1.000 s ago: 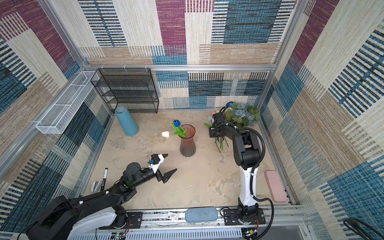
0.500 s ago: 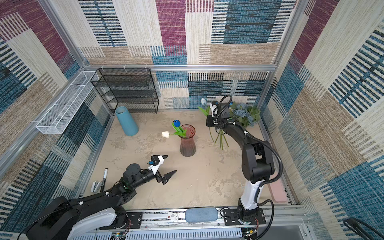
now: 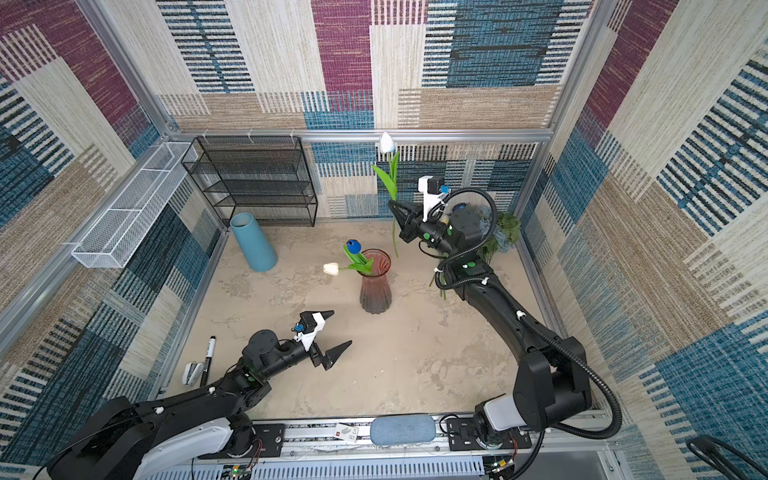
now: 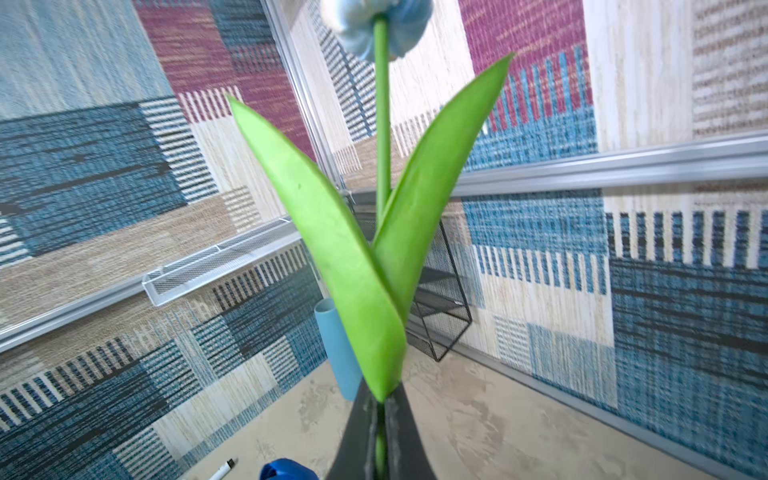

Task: Arrange the flowers into the vase
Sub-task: 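Lift the light blue tulip and carry it over the pink vase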

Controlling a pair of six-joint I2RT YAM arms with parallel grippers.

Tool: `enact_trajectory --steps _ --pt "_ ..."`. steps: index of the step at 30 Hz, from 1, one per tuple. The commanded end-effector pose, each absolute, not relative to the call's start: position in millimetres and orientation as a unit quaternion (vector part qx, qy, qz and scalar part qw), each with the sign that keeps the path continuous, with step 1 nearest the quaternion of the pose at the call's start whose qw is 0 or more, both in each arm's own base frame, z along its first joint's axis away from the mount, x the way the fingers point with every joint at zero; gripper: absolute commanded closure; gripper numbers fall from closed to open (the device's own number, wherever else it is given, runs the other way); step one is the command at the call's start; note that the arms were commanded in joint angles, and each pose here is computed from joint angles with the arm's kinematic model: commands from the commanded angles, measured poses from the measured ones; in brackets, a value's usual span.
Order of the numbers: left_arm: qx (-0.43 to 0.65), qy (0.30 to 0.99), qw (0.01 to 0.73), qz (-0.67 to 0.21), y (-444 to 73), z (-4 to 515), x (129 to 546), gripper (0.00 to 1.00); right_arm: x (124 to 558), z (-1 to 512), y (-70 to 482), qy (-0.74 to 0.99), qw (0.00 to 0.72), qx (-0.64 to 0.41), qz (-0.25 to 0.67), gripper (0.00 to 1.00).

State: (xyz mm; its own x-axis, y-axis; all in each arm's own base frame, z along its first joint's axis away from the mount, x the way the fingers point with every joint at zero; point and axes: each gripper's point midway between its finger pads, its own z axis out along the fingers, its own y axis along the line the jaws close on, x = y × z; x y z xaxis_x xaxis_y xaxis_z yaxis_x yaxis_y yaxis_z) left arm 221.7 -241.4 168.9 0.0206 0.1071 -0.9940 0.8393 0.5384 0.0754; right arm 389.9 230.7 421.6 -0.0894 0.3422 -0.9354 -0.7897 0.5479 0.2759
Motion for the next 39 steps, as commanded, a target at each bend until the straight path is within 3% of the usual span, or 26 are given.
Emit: enact_trajectory --steps 1,8,16,24,39 --pt "0.372 0.614 0.627 -0.301 -241 182 222 0.01 357 464 232 0.51 0.693 -0.214 0.462 1.0" --pt "0.374 0.615 0.626 -0.301 -243 177 223 0.01 322 474 237 0.455 0.716 -0.235 0.475 1.0" --pt "0.376 0.614 0.625 -0.301 -245 176 225 0.01 316 470 248 0.432 0.71 -0.238 0.502 1.0" --pt "0.375 0.616 0.626 -0.296 -242 177 224 0.01 331 449 258 0.437 0.706 -0.227 0.508 1.0" --pt "0.377 0.61 0.634 -0.291 -242 182 225 0.01 379 398 252 0.505 0.727 -0.174 0.432 1.0"
